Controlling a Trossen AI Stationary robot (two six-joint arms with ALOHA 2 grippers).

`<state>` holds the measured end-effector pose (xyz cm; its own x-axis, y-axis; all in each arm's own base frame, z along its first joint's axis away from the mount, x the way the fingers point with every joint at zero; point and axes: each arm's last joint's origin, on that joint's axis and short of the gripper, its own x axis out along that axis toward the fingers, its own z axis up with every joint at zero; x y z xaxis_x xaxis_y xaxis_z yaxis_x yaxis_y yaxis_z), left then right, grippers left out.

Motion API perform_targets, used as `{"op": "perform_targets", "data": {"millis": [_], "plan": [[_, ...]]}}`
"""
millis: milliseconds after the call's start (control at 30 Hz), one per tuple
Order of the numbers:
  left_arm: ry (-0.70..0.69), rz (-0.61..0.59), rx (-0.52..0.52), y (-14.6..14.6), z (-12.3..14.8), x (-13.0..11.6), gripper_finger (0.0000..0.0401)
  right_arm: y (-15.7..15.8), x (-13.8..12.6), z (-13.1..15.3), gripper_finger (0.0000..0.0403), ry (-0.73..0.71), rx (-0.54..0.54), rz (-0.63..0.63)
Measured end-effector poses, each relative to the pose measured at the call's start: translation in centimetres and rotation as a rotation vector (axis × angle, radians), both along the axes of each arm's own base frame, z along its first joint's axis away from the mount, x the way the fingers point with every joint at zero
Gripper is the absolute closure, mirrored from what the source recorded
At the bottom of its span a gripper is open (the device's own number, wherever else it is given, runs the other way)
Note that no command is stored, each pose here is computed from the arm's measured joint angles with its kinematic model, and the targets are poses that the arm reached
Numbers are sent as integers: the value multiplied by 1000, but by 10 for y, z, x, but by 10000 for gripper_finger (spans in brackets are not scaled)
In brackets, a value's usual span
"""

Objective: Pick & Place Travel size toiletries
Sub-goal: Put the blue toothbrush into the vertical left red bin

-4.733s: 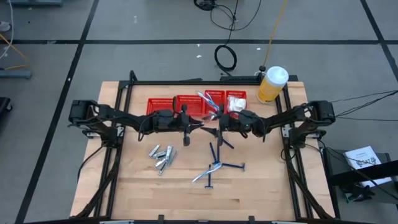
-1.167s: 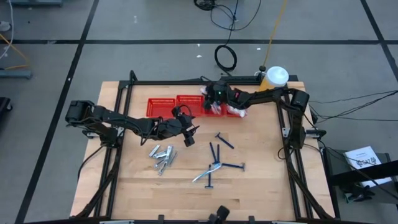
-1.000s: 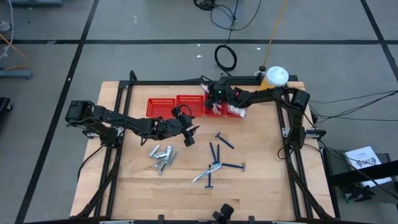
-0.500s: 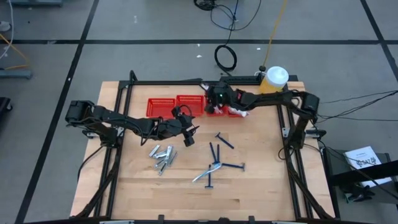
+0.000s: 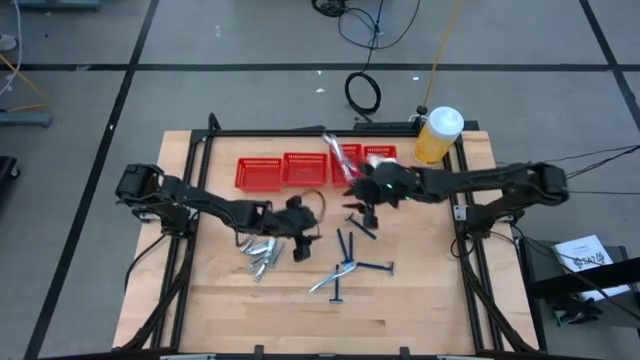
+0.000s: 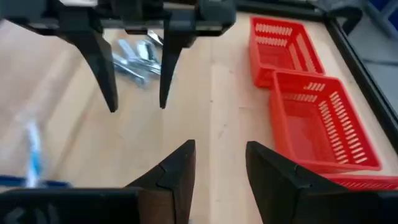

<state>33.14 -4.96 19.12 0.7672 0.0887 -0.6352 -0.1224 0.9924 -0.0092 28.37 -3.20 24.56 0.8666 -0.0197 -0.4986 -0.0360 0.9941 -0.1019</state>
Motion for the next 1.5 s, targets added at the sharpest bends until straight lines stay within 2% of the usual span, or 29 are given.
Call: {"op": "perform_targets", "data": {"millis": [300,400,533,667,867,1067,1167,1367,1500], "plan": [[302,-136,48,-65,9,46,192,24,-37,-27,273,-249,-10,-44],[352,-141,17,-83,0,55,192,30,-44,-36,273,-320,4,-42],[384,-90,-43,-101,-17,63,192,41,-50,-41,273,-387,33,-2],[421,-59,-79,-111,-34,62,192,49,-51,-39,273,-404,24,19],[461,51,-118,-114,-56,64,192,60,-52,-38,273,-417,10,41],[486,92,-115,-114,-69,65,196,67,-53,-37,273,-424,14,69],[501,97,-114,-115,-69,63,230,68,-53,-37,273,-422,13,75],[552,66,-97,-116,-53,51,380,67,-53,-39,273,-408,-4,78],[513,105,0,-119,-21,33,386,67,-53,-41,273,-385,-8,79]]}}
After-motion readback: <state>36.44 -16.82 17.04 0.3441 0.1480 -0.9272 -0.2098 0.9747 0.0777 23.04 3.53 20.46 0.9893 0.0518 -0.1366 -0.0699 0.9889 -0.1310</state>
